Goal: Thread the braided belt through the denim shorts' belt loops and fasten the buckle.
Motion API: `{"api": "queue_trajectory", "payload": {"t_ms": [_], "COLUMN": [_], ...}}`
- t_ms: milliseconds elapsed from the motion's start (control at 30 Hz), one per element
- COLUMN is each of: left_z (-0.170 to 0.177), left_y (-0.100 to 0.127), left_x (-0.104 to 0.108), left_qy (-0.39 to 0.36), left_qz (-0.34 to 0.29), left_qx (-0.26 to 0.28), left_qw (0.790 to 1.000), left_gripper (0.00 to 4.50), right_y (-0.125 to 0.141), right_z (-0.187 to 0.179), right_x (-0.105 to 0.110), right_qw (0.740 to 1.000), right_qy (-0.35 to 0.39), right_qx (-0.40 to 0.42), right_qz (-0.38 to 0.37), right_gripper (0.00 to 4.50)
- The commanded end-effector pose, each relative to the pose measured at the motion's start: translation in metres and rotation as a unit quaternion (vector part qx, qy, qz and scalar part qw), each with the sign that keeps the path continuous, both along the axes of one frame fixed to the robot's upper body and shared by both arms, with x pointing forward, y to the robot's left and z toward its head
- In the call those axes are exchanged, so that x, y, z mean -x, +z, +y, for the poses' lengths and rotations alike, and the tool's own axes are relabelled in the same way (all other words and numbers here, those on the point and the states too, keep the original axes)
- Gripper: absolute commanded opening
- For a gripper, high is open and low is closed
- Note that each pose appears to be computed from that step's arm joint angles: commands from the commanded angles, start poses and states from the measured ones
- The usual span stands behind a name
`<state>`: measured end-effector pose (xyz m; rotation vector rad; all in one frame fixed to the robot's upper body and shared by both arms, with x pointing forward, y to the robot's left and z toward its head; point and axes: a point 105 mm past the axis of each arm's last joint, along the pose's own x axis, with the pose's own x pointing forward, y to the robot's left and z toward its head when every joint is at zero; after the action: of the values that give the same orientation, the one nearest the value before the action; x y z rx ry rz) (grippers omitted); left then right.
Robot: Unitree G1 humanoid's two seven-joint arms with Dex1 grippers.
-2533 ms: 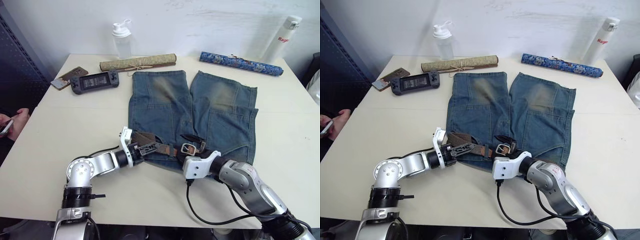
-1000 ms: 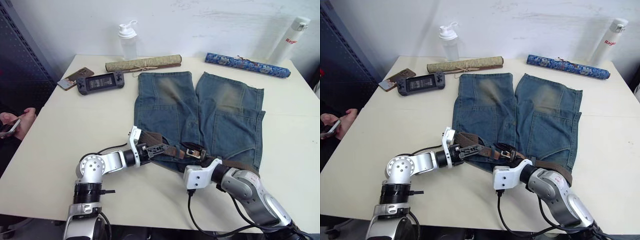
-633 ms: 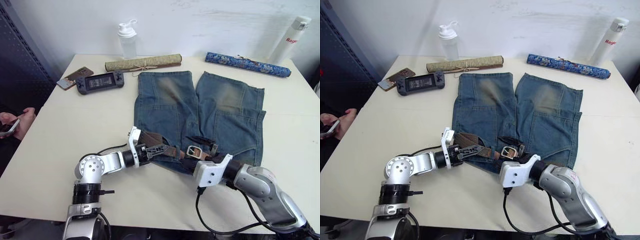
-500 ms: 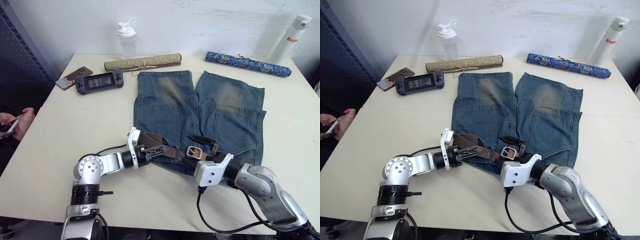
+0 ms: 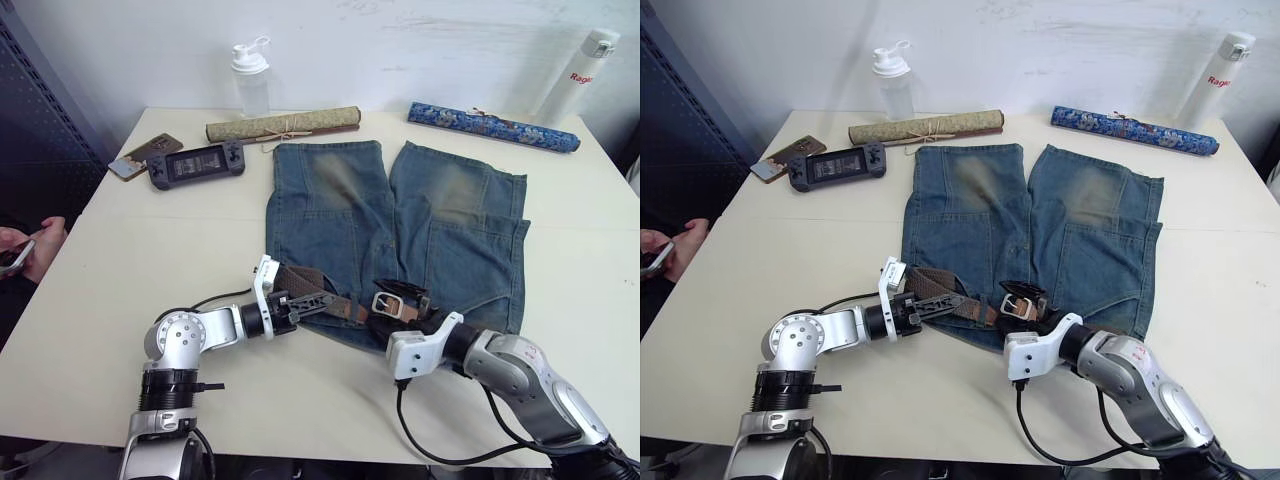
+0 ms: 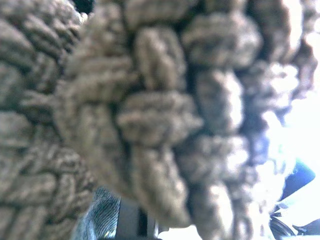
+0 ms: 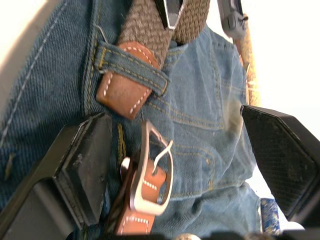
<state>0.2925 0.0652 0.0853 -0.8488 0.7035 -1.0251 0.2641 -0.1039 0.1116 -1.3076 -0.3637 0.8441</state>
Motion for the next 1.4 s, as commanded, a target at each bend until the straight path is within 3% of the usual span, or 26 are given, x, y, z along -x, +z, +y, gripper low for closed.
{"api": "queue_trajectory", "payload": {"t_ms": [33,567,967,1033,1300,1400], "left_z": [-0.017,-0.02,-0.022,-0.024,-0.026,-0.025], "left_y": [-0.038,-0.041,-0.056,-0.055,-0.038,-0.034], "left_x": [0.026,0.029,0.024,0.023,0.018,0.027], "left_qy": [-0.046,-0.057,-0.052,-0.05,-0.031,-0.054], "left_qz": [0.084,0.084,0.086,0.089,0.159,0.181], "left_qx": [-0.029,-0.038,-0.089,-0.083,0.057,0.085], "left_qw": [0.995,0.994,0.991,0.991,0.985,0.978], "left_gripper": [0.0,0.0,0.0,0.0,0.0,0.0], "right_y": [-0.001,-0.002,-0.001,-0.001,-0.01,-0.008], "right_z": [0.008,0.027,0.029,0.029,0.024,0.024], "right_x": [0.001,0.005,0.0,0.0,-0.002,-0.003], "right_qw": [1.0,0.998,0.998,0.998,0.999,0.999], "right_qy": [0.013,0.05,0.053,0.053,0.045,0.041], "right_qx": [0.001,-0.008,-0.021,-0.022,-0.011,-0.016], "right_qz": [-0.009,-0.023,-0.035,-0.034,-0.023,-0.028], "right_gripper": [4.39,4.39,4.39,4.39,4.39,4.39]}}
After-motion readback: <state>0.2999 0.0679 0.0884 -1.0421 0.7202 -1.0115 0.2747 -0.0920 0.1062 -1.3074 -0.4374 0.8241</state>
